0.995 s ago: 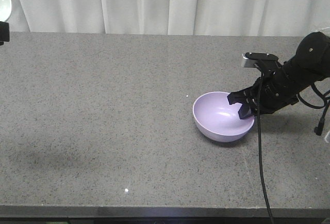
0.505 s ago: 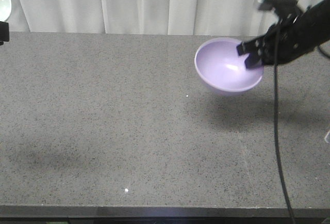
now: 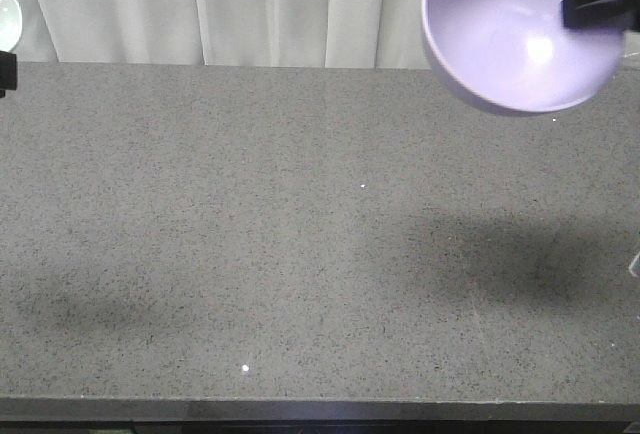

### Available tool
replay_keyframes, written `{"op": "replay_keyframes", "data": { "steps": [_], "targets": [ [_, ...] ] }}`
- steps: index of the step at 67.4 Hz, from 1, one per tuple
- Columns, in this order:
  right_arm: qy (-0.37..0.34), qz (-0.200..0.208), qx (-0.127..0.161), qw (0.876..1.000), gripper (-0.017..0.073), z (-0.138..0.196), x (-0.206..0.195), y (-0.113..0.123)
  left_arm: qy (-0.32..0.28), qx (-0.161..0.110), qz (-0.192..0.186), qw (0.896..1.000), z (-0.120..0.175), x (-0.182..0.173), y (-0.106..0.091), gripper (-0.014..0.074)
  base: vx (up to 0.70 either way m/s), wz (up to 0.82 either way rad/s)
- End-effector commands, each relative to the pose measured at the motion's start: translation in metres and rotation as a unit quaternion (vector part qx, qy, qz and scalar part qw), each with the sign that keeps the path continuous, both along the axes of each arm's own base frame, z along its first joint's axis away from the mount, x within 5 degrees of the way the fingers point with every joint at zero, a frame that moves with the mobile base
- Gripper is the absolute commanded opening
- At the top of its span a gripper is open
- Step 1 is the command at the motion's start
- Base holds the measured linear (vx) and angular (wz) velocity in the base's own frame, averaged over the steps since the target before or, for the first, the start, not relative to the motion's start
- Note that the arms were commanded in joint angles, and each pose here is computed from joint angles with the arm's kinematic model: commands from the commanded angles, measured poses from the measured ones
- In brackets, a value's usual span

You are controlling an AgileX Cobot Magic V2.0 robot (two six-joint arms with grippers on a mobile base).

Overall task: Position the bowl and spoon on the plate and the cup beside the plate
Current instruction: 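Lift the lavender bowl up with the right gripper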

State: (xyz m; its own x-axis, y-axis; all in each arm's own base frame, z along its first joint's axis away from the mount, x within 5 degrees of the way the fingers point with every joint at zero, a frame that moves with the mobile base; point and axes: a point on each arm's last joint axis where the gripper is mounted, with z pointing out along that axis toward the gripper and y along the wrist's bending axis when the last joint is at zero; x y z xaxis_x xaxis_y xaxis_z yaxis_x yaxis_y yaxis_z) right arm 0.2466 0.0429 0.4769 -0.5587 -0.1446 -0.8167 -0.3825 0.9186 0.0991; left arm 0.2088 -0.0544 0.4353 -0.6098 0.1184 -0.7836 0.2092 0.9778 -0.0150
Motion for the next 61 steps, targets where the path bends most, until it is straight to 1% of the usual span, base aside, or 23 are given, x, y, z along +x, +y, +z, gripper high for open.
{"op": "replay_keyframes", "data": {
  "steps": [1,10,61],
  "targets": [
    [-0.056,-0.002,0.013,0.998,-0.0004,0.026,-0.0261,-0.0015,-0.039,-0.016,-0.001,0.999,0.015,-0.0058,0.0004,-0.0007,0.0,0.0],
    [-0.048,0.004,0.008,0.999,-0.0004,0.0275,-0.0356,-0.0014,-0.039,-0.016,-0.001,0.999,0.0151,-0.0057,0.0004,-0.0007,0.0,0.0],
    [-0.048,0.002,0.005,0.999,-0.0004,0.0272,-0.0356,-0.002,-0.039,-0.016,-0.001,0.999,0.015,-0.0058,0.0004,-0.0007,0.0,0.0]
  ]
}}
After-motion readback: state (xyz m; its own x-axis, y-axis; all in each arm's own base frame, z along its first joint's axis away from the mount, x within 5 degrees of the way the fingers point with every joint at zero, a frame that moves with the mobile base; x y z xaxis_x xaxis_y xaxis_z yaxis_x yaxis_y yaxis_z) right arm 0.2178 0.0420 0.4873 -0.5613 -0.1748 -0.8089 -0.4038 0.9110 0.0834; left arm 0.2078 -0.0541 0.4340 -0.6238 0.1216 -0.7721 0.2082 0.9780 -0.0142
